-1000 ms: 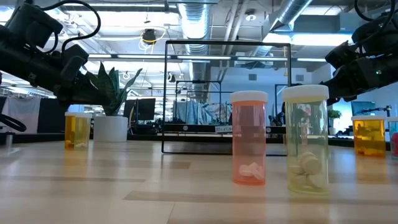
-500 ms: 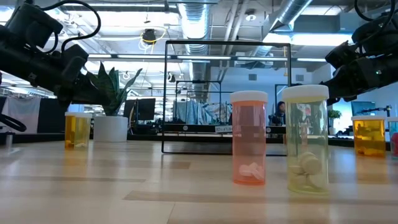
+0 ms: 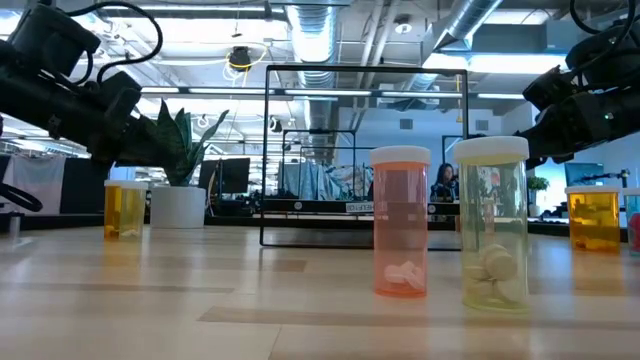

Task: Pick and place medicine bottles onto shelf by color
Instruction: Put the top left large orange pill bottle on the shelf

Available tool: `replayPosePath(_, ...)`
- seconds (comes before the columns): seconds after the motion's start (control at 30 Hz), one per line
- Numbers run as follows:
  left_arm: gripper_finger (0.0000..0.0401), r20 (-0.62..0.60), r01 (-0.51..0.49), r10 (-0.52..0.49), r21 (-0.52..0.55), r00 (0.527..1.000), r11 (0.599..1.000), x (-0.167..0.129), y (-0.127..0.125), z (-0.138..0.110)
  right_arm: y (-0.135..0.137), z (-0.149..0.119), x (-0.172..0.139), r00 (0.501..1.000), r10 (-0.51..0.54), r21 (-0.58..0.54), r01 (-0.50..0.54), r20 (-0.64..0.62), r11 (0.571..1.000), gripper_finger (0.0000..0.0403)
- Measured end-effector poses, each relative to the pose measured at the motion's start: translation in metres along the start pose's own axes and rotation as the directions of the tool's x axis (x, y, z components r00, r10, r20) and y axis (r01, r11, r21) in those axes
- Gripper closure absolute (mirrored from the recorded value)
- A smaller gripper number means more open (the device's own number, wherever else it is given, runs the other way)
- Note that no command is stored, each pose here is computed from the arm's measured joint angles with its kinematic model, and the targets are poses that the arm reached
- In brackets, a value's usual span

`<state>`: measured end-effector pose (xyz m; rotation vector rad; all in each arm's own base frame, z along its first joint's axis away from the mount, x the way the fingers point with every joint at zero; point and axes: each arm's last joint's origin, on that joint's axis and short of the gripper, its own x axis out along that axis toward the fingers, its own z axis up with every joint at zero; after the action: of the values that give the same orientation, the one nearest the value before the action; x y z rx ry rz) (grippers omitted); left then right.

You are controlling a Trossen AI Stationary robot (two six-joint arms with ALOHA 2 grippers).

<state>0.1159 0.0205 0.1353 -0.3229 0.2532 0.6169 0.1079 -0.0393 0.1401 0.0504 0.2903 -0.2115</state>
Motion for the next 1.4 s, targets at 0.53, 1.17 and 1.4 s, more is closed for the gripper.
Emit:
replayPosePath(0.53, 0.0388, -0.063, 0.087, -0.118, -0.363, 0.991, 0.928, -0.0003, -0.0032, -0.0023, 0.0000, 0.0000, 0.0000, 1.000, 0.000, 0.000, 0.000, 0.000, 1.000, 0.0029)
replayPosePath(1.17, 0.0388, -0.081, 0.108, -0.146, -0.359, 0.986, 0.927, -0.0004, -0.0039, -0.0032, 0.0000, 0.0001, 0.0000, 1.000, 0.000, 0.000, 0.000, 0.000, 1.000, 0.0029)
replayPosePath(1.4, 0.0388, -0.085, 0.122, -0.152, -0.284, 0.985, 0.951, -0.0005, -0.0040, -0.0033, 0.0000, 0.0001, 0.0000, 1.000, 0.001, 0.000, -0.001, 0.000, 1.000, 0.0029)
